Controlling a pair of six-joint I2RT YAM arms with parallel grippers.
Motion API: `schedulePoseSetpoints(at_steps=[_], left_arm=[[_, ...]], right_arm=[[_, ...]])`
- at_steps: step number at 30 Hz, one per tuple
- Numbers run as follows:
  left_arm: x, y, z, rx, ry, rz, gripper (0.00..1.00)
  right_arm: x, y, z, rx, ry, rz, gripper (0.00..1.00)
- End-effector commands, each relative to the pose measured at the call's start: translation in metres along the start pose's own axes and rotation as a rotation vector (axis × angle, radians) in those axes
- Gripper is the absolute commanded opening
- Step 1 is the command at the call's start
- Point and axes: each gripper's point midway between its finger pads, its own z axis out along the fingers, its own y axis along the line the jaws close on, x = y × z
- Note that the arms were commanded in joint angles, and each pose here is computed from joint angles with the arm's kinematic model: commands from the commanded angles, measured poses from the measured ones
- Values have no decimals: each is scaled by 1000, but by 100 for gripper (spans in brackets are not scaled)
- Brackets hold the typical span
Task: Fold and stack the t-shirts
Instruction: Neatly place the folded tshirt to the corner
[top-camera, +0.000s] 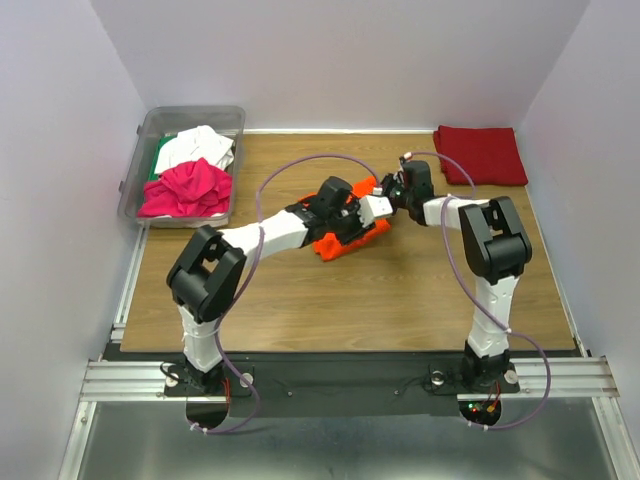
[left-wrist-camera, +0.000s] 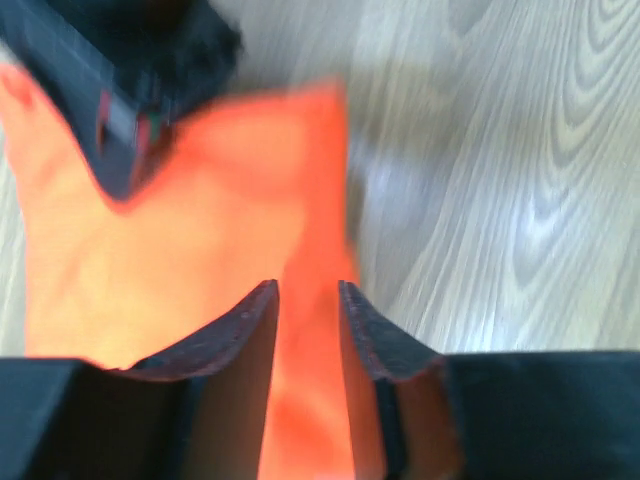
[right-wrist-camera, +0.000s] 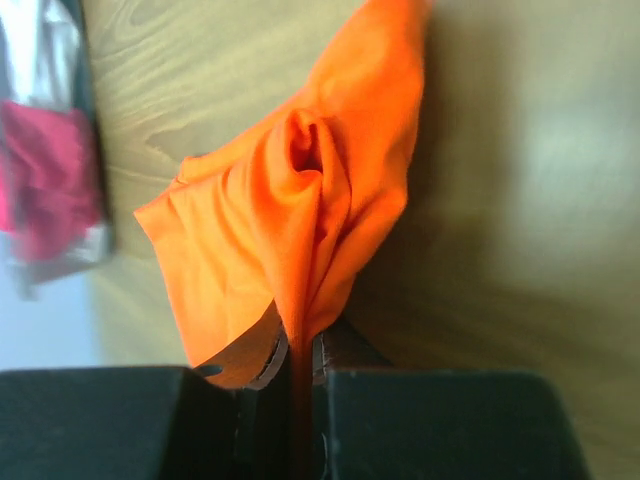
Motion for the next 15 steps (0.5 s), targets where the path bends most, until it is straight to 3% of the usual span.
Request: schedulePoseSetpoints(at_steps=[1, 3, 5, 7, 11, 15], left_arm=[[-43, 9, -61, -16, -113, -39, 43], [-35, 6, -76, -13, -94, -44, 43], [-23, 1, -82, 1, -58, -55, 60], [-20, 2, -91, 8, -57, -61, 69], [-13, 5, -101, -2, -41, -94, 73], [-10, 5, -105, -3, -41, -105, 78]], right_arm=[[-58, 0, -27, 80, -65, -399, 1], [-90, -4, -35, 97, -91, -532, 1], [-120, -11, -38, 118, -120, -604, 0], [-135, -23, -40, 158, -107, -692, 1], [-193, -30, -49, 178, -158, -781, 1], [-215, -39, -51, 194, -147, -849, 1]])
